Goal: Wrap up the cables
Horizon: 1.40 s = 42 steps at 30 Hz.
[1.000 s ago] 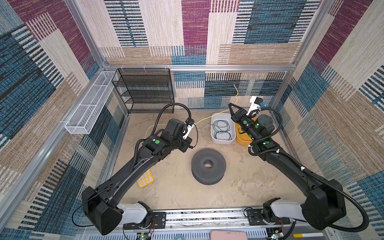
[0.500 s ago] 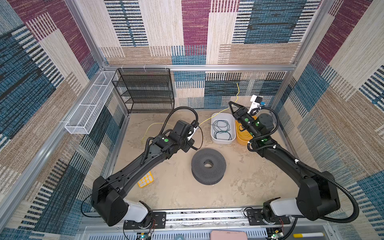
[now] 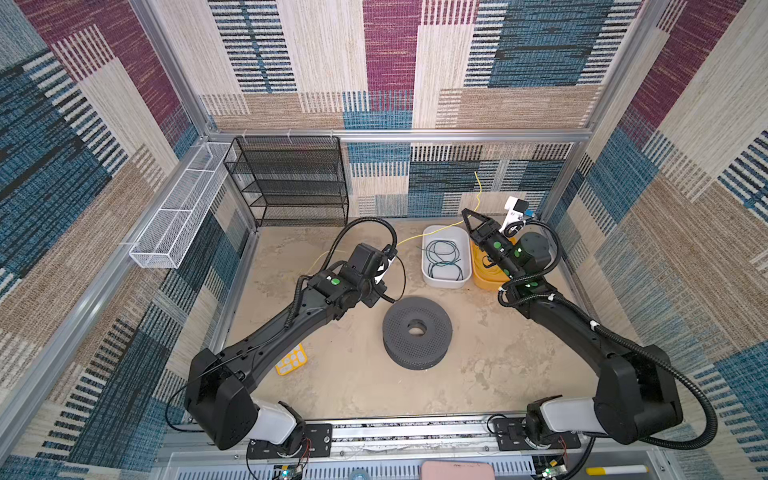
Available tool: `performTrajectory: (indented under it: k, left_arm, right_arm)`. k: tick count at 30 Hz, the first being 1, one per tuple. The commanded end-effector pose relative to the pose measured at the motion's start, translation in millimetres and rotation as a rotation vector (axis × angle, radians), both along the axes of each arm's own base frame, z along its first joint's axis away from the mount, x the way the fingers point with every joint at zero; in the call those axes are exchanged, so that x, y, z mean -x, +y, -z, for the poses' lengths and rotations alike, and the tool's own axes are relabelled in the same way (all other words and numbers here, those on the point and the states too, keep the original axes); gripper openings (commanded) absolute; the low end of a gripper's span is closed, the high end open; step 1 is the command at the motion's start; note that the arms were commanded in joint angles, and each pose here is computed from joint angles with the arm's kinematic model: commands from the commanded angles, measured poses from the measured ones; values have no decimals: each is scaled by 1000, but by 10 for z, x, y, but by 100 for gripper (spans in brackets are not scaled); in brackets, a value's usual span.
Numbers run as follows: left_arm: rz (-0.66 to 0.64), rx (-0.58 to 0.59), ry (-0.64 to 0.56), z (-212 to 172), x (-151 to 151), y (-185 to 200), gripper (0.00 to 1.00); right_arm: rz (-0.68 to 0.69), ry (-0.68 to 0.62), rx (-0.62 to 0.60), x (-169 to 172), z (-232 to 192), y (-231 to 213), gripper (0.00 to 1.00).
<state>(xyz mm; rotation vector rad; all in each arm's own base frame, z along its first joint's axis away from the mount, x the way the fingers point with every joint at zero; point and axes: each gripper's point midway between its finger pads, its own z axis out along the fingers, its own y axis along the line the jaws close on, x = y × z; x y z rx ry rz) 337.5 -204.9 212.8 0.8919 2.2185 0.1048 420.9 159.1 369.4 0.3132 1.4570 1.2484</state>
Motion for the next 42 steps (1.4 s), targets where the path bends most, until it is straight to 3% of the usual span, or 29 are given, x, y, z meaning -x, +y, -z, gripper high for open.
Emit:
performTrajectory:
  k: [1, 3, 12, 15, 19, 22, 25, 31, 36, 42]
  left_arm:
    - [6, -23, -17, -88, 10, 49, 57]
    - [17, 0, -24, -145, 11, 13, 62]
    - [116, 157, -109, -604, 326, -11, 69]
    - [92, 172, -237, -818, 348, 134, 69]
    - [82, 247, -406, -1149, 341, 187, 78]
    - [130, 300, -416, -1365, 264, -3, 78]
    - [215, 351, -448, -1600, 125, -323, 71]
    - [349, 451, -466, -1931, -177, -953, 72]
    - [440, 489, -420, -1798, -421, -1424, 74]
    - [523, 423, -387, -1443, -498, -1705, 74]
  right_arm:
    - [80, -56, 16, -23, -112, -117, 0]
    - [105, -49, 26, -56, -92, -146, 0]
    - [249, -54, 82, -101, -130, -357, 0]
    - [276, -59, 97, -112, -147, -397, 0]
    - [247, -65, 93, -136, -112, -341, 0]
    - [222, -65, 90, -145, -75, -292, 0]
    - [213, -69, 98, -110, -91, -263, 0]
    - [206, -27, 108, -49, -27, -228, 0]
    - [172, -20, 103, 54, 5, -134, 0]
    - [153, -19, 110, 133, 51, -92, 0]
